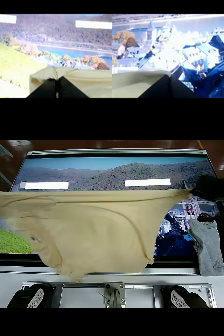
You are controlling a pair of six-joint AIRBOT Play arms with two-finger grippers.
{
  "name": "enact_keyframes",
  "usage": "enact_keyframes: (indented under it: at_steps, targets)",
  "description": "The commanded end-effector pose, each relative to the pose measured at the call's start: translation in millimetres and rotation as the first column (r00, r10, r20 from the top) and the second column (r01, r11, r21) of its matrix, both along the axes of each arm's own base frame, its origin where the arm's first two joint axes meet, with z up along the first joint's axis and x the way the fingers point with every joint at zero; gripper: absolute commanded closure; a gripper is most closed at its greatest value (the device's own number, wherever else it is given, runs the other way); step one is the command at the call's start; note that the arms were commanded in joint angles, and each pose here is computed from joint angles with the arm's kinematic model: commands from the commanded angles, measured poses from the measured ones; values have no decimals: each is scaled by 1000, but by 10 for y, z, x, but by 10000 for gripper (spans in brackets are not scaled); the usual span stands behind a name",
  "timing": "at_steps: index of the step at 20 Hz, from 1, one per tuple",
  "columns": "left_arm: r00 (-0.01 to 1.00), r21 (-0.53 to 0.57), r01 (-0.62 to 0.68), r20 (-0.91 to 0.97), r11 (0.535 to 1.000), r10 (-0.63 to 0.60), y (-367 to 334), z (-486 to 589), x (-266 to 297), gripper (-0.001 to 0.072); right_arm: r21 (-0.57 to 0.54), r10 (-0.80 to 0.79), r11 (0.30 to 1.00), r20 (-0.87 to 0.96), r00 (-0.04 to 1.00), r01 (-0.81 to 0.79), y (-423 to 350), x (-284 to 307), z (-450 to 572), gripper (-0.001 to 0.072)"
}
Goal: Fold the shirts.
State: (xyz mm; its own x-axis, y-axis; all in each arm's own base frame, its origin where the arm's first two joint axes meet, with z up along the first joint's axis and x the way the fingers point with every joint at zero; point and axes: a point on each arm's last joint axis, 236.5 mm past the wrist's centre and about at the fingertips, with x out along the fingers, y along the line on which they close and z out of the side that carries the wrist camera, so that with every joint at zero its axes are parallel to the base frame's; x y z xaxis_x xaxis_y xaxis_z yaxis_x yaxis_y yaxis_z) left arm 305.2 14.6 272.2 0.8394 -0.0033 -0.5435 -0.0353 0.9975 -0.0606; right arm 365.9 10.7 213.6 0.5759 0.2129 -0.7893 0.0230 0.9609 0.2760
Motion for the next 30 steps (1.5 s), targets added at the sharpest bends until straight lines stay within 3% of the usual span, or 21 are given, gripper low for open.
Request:
enact_keyframes:
  at_steps: [1, 4, 7, 9, 12, 13, 14, 15, 16, 18, 20, 21, 22, 23, 25, 27, 30]
  targets:
    - [996, -21, -32, -84, 999, 30, 132, -790, 576, 669, 57, -40, 998, -29, 999, 41, -3, 766, -772, 654]
    - [993, -118, -39, -111, 992, 26, 79, -1209, 1104, 670, 146, -86, 986, 60, 994, 76, 191, 1380, -1031, 654]
    - [985, -293, -66, -170, 954, 16, -110, -1688, 1478, 669, 181, -120, 978, 67, 990, 107, 368, 1706, -1383, 654]
    - [962, -375, -90, -273, 923, -17, -293, -2132, 1562, 669, 186, -99, 978, -12, 995, 99, 548, 1720, -1759, 654]
    - [868, -400, -98, -482, 911, -118, -588, -2802, 1348, 669, 193, -44, 978, -171, 984, 77, 827, 1529, -2240, 645]
    - [833, -404, -103, -535, 909, -144, -630, -2924, 1241, 648, 205, -33, 976, -193, 981, 74, 885, 1494, -2281, 526]
    - [802, -398, -110, -577, 911, -155, -599, -2982, 1128, 478, 215, -31, 974, -194, 981, 73, 905, 1489, -2259, 239]
    - [773, -383, -120, -615, 916, -155, -500, -2977, 1013, 268, 219, -11, 974, -202, 979, 56, 882, 1433, -2193, 49]
    - [744, -362, -153, -655, 920, -134, -341, -2937, 898, 206, 195, 22, 981, -204, 979, 18, 789, 1363, -2106, 46]
    - [705, -333, -190, -701, 923, -108, 49, -2744, 623, 199, 82, 74, 995, -248, 966, -55, 365, 1073, -1952, 46]
    - [691, -317, -234, -720, 919, -73, 377, -2596, 306, 199, -37, 14, 999, -402, 915, -31, -239, 588, -1956, 58]
    - [671, -322, -257, -738, 911, -72, 475, -2603, 74, 154, -61, -10, 998, -478, 878, -22, -485, 323, -1993, 66]
    - [631, -334, -307, -772, 891, -72, 515, -2702, -201, 36, -41, -11, 999, -533, 846, -13, -609, 95, -2059, 66]
    - [589, -348, -361, -804, 865, -78, 492, -2863, -445, -12, 8, -15, 1000, -570, 822, 24, -659, -97, -2164, 66]
    - [501, -361, -446, -859, 819, -106, 352, -3264, -876, -12, 189, 12, 974, -595, 804, 126, -468, -320, -2375, 64]
    - [477, -388, -458, -867, 800, -148, 154, -3561, -1068, -12, 356, 85, 921, -580, 810, 158, -173, -418, -2511, 64]
    - [514, -435, -498, -845, 750, -149, -45, -3776, -1032, -11, 379, 88, 909, -577, 812, 171, -63, -454, -2668, 63]
